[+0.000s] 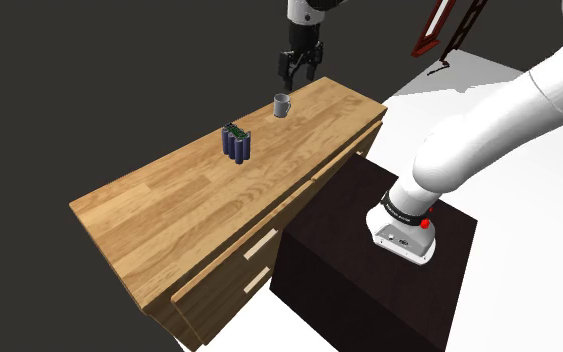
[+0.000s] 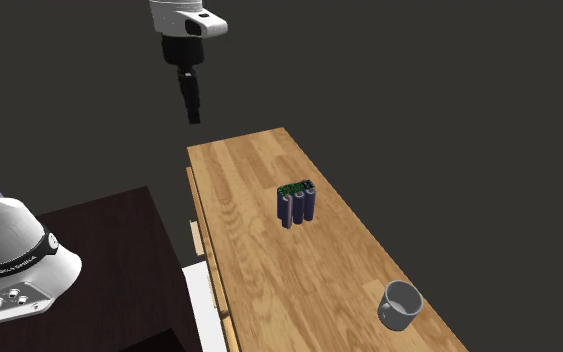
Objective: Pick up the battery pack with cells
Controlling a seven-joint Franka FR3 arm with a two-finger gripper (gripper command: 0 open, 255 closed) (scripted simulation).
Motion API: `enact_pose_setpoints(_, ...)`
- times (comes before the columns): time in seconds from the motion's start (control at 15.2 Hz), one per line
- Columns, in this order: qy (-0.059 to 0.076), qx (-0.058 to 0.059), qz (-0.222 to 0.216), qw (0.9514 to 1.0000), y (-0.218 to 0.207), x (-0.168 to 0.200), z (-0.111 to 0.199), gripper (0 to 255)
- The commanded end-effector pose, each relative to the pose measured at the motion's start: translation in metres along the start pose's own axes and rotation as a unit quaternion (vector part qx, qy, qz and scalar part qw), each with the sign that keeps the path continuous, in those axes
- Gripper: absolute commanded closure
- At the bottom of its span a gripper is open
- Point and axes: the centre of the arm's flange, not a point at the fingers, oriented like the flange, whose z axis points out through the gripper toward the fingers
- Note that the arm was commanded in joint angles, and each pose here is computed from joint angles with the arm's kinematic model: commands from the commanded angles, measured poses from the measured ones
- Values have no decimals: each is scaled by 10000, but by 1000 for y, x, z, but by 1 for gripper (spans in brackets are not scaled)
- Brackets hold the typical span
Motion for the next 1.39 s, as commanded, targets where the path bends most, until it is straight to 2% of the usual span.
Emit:
enact_pose_setpoints(0.0,5,-54,12,10000,-8,22,16,0)
enact_pose_setpoints(1.32,-5,-616,131,9980,-69,224,183,0)
